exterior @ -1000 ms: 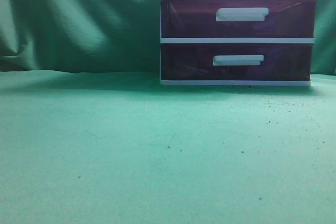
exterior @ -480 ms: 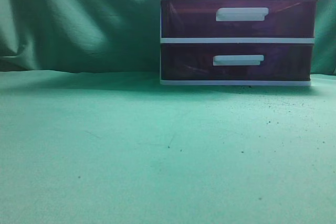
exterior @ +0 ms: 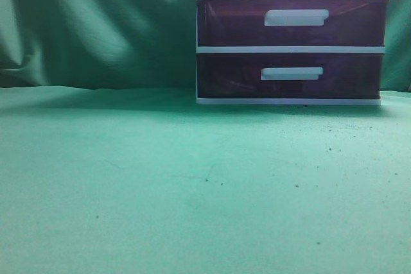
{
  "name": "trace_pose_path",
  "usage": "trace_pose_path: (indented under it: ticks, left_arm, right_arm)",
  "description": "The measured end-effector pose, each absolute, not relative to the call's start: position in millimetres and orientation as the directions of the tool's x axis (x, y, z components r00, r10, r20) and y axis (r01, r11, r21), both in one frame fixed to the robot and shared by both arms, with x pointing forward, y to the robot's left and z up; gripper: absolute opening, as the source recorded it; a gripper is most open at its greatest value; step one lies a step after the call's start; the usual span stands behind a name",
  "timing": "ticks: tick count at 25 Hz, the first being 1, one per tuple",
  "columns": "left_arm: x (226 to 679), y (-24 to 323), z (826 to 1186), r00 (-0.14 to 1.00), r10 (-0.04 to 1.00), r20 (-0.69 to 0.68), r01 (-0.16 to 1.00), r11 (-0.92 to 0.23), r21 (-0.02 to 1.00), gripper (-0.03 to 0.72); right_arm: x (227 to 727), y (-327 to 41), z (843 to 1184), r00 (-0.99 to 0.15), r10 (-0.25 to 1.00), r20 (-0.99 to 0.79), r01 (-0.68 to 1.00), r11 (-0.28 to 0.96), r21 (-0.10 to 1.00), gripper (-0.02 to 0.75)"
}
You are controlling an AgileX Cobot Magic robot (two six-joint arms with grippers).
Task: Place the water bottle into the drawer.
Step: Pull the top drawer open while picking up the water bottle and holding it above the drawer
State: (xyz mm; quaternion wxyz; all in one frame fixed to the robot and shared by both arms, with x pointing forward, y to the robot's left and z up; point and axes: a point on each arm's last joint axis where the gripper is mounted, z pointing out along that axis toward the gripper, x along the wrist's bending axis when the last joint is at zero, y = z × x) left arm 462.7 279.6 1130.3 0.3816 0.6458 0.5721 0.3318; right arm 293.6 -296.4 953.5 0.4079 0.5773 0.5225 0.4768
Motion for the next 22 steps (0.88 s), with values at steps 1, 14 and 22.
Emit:
trace_pose_path:
  ticks: [1, 14, 22]
  left_arm:
    - [453, 274, 1135, 0.159, 0.987, -0.002, 0.484, -0.076, 0.872, 0.321]
    - [380, 246, 1158, 0.424, 0.905, 0.034, 0.428, -0.233, 0.873, 0.321]
    - [379, 246, 1156, 0.428, 0.903, 0.035, 0.445, -0.245, 0.861, 0.321]
  right_arm:
    - [294, -296, 958, -0.005, 0.991, 0.136, 0.163, -0.133, 0.978, 0.000]
    - [283, -298, 1081, -0.019, 0.999, 0.031, -0.278, -0.035, 0.960, 0.000]
    - [327, -297, 1117, 0.005, 0.937, -0.351, -0.063, 0.350, 0.935, 0.000]
